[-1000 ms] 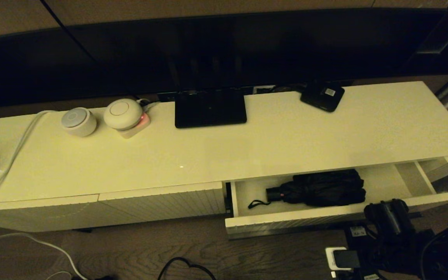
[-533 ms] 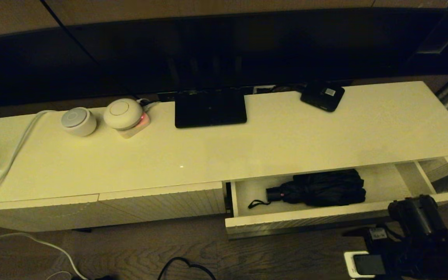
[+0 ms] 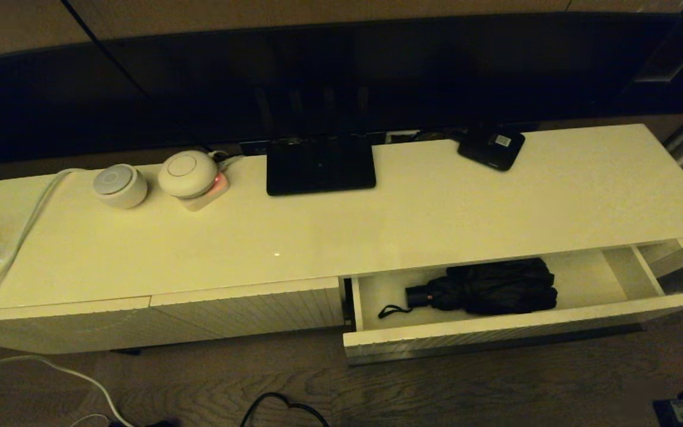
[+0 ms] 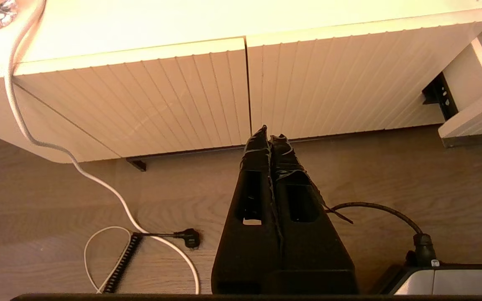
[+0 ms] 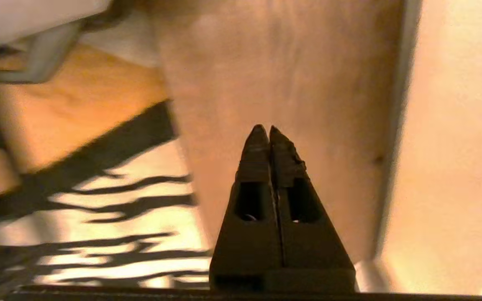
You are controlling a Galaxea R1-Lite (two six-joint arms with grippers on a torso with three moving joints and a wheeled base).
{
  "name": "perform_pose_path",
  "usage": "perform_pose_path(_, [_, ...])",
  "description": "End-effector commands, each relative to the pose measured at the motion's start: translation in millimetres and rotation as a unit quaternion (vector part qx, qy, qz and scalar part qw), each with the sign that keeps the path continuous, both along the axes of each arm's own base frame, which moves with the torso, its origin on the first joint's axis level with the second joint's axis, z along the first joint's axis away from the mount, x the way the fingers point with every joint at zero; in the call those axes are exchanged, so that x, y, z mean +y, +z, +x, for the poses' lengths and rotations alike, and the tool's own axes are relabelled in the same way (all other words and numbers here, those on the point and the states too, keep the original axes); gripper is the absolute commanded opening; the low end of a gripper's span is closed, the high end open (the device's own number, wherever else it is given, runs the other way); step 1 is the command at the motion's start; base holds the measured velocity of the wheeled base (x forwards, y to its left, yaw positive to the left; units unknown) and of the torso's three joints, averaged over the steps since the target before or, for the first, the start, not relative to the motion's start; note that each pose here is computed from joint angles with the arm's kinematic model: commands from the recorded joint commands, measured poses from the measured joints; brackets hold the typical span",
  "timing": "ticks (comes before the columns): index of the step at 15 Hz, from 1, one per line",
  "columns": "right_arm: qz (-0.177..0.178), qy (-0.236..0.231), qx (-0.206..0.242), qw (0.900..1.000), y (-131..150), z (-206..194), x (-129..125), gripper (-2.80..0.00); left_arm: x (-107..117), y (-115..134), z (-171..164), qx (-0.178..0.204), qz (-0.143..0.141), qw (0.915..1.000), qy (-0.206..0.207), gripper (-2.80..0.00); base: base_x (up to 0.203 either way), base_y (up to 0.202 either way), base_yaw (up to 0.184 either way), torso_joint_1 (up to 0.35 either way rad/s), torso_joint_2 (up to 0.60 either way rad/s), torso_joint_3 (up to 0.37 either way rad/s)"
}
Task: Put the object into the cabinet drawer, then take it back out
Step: Open the drawer
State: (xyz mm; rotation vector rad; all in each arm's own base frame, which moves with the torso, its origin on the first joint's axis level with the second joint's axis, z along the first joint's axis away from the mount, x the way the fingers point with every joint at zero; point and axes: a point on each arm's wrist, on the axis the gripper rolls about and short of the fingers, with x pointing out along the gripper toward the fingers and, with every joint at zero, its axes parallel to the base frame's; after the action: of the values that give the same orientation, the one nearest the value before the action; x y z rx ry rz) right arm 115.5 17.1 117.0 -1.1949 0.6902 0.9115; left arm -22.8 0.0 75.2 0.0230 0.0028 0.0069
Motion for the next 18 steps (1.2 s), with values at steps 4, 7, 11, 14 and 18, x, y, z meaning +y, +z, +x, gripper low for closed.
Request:
perform_pose_path(4, [0.133,-0.204,-0.039,0.969,73.9,-17.9,-9.5,-2.80,0.0,-0.9,0.2,0.002,0.000,1.0000,0.000,-2.80,0.000,0.000,0.000,0.000,0.00,0.000])
perform_pose_path(7, [0.201,-0.302,-0.023,0.932,96.3,3.3,-10.6,-2.80,0.0,-0.9,0.2,0.002,0.000,1.0000,0.000,-2.80,0.000,0.000,0.000,0.000,0.00,0.000])
perform_pose_path(11, [0.243,-0.391,0.056,0.886,100.7,40.6,-4.1,-2.80,0.0,-0.9,0.2,0.002,0.000,1.0000,0.000,-2.80,0.000,0.000,0.000,0.000,0.00,0.000])
perform_pose_path(14, [0.255,-0.479,0.107,0.833,89.9,61.8,-1.8,-2.80,0.0,-0.9,0.2,0.002,0.000,1.0000,0.000,-2.80,0.000,0.000,0.000,0.000,0.00,0.000])
perform_pose_path(18, [0.304,-0.569,0.127,0.753,94.4,97.8,2.3,-2.80,0.0,-0.9,0.2,0.002,0.000,1.0000,0.000,-2.80,0.000,0.000,0.000,0.000,0.00,0.000])
